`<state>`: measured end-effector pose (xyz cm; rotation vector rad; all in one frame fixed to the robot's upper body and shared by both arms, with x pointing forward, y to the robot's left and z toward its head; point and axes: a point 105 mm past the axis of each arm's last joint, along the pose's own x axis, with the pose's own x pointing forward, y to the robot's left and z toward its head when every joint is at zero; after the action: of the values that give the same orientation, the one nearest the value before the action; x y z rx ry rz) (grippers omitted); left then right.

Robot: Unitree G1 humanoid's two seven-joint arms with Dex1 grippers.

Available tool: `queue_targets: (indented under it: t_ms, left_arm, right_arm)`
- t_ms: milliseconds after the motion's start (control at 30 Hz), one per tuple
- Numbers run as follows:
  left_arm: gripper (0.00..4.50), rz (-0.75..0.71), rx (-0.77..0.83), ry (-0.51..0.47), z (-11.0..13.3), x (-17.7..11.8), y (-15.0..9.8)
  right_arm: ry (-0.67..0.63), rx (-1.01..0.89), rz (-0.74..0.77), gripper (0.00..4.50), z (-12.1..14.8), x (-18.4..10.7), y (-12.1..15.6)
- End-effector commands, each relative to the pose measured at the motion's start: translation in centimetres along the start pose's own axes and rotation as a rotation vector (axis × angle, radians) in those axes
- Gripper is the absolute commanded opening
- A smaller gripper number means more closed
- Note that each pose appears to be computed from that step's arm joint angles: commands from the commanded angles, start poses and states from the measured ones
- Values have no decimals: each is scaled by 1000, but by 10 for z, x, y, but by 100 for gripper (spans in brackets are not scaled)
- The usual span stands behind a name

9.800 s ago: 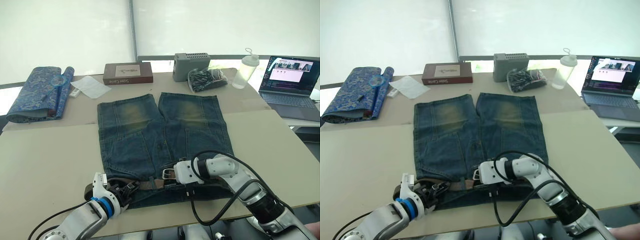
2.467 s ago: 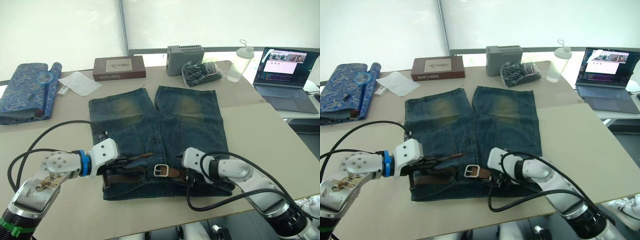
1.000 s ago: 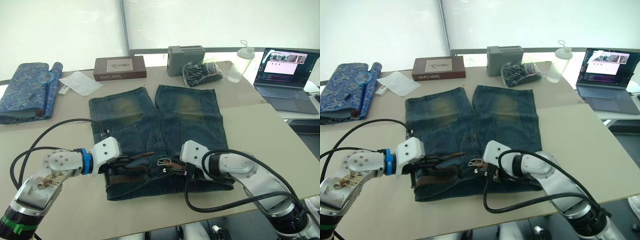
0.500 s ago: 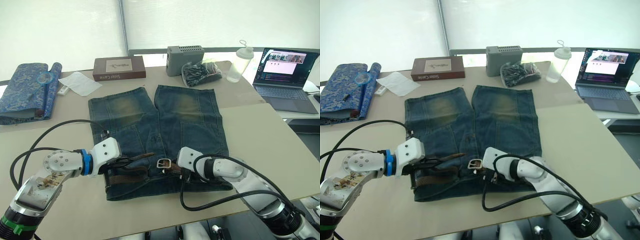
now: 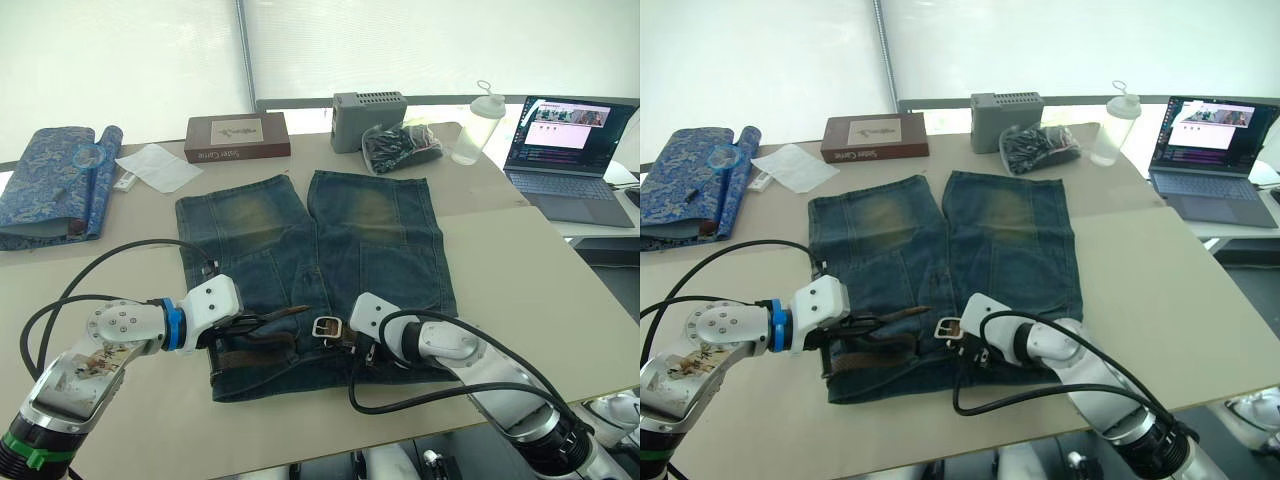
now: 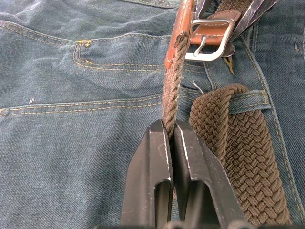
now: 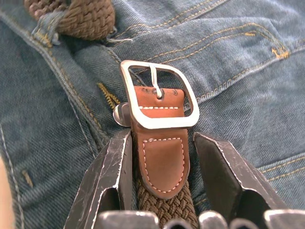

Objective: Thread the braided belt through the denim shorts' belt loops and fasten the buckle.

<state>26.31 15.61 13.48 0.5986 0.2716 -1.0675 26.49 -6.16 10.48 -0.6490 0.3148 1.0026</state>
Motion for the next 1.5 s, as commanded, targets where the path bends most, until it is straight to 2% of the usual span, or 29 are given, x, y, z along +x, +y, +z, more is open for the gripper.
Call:
queue_targets:
  t_ms: [33,267,300,467,500,733,867,967,1233,1500]
  left_arm:
    - [0,-9,22,-15,6,1,-1]
    - [0,-12,25,-12,6,1,0]
    - [0,-13,25,-11,6,1,0]
    - [0,-16,26,-9,5,1,1]
    - [0,-16,26,-9,5,1,1]
    - [0,-27,37,-17,8,1,1]
    - [0,-59,43,-22,12,3,-4]
    - [0,-67,64,-7,13,6,-6]
    - [0,58,78,57,21,25,10]
    - [0,106,32,47,37,50,2]
  right_arm:
    - [35,6,-68,224,-4,-3,-8]
    - [79,10,-93,224,-10,-4,-8]
    - [82,12,-95,174,-10,-4,-9]
    - [87,29,-112,16,-10,-7,-13]
    - [87,31,-114,6,-10,-8,-13]
    - [60,76,-137,6,-5,-12,-21]
    - [-70,282,-196,6,11,-21,-36]
    - [-110,361,-219,6,13,-26,-41]
    - [-127,349,-246,6,14,-29,-39]
    - [-171,360,-246,6,21,-28,-35]
